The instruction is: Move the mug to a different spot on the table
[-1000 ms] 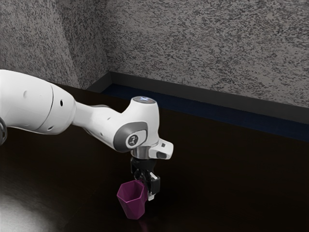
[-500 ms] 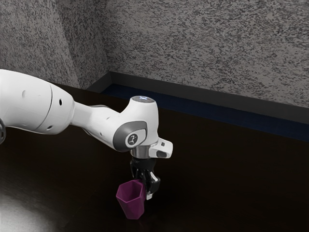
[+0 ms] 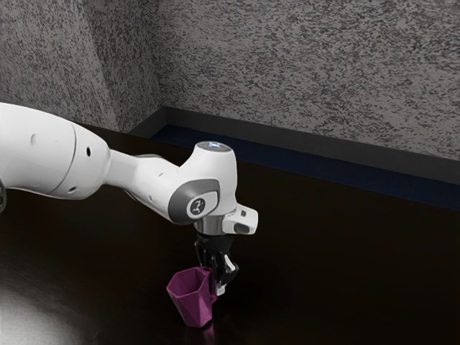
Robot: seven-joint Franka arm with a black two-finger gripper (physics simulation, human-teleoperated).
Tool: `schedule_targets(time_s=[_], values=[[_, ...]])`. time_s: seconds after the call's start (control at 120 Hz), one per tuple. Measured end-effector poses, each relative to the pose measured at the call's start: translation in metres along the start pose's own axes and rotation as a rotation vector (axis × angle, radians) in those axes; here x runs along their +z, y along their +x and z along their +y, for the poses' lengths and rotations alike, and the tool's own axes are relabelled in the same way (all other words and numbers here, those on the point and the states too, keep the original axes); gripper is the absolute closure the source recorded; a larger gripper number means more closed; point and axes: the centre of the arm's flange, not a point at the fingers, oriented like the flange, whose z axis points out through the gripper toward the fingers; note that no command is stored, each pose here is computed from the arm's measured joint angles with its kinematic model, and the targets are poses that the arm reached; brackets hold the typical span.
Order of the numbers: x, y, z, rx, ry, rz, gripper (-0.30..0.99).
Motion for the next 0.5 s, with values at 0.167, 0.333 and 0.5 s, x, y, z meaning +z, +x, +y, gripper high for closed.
schedule_targets(time_s=[0.167,0.333,0.5], values=[[-0.007,-0.001,0.001,-0.001,0.019,-0.01,0.64],[-0.011,-0.002,-0.001,0.0,0.052,-0.036,0.66],[-0.024,-0.002,-0.003,0.003,0.092,-0.053,0.68]])
